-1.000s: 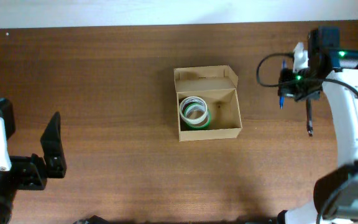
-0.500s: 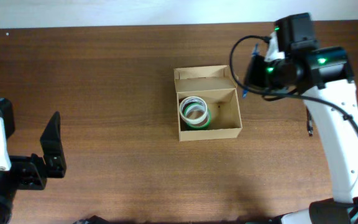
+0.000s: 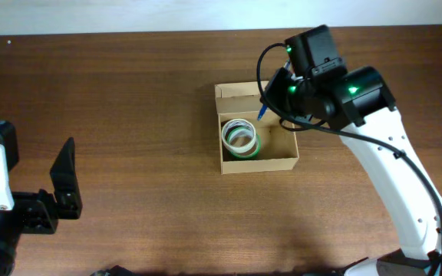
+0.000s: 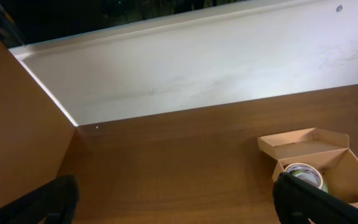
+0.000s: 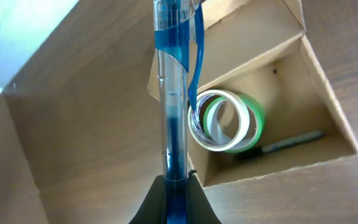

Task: Pack container
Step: 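Lift the blue pen and carry it over the box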

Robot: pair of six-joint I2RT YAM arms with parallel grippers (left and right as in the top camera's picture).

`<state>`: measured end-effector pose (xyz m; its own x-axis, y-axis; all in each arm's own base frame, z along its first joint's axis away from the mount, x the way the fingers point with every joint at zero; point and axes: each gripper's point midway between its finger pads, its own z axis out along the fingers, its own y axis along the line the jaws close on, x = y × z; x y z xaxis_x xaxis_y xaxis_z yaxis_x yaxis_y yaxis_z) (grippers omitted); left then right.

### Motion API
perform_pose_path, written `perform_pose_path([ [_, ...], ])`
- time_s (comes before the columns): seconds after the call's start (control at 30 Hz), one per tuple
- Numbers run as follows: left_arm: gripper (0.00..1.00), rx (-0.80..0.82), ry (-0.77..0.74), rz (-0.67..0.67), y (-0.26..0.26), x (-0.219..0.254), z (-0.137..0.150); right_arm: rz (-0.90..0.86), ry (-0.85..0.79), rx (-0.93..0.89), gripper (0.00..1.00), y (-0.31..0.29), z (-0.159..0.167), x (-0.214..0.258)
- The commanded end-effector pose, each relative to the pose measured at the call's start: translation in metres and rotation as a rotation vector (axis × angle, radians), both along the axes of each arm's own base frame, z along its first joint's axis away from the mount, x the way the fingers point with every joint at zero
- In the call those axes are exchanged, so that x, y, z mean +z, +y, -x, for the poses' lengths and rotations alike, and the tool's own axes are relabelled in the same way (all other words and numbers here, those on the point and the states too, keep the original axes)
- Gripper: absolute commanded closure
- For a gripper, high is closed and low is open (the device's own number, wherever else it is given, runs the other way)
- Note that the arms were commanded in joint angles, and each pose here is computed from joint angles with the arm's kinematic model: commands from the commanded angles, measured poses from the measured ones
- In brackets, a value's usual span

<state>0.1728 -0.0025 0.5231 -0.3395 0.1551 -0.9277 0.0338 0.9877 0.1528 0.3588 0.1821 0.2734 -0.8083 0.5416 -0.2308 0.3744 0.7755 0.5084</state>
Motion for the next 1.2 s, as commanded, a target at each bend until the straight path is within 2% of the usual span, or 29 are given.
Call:
perform_pose_path([
  [0.0, 0.01, -0.005, 0.002, 0.008, -0.001, -0.001, 0.001, -0.035, -0.015, -0.133, 0.97, -0.001, 0.000, 0.013],
  [0.27, 0.01, -0.005, 0.003, 0.007, -0.001, -0.001, 0.001, -0.050, 0.096, -0.233, 0.96, 0.000, 0.006, -0.014],
  [0.77, 0.01, -0.005, 0.013, 0.002, 0.000, -0.003, 0.002, 0.013, 0.443, -0.564, 0.96, -0.011, 0.028, -0.140],
  [1.17, 0.01, -0.005, 0.015, 0.001, 0.000, -0.004, 0.002, -0.003, 0.473, -0.553, 0.96, -0.003, 0.035, -0.191],
])
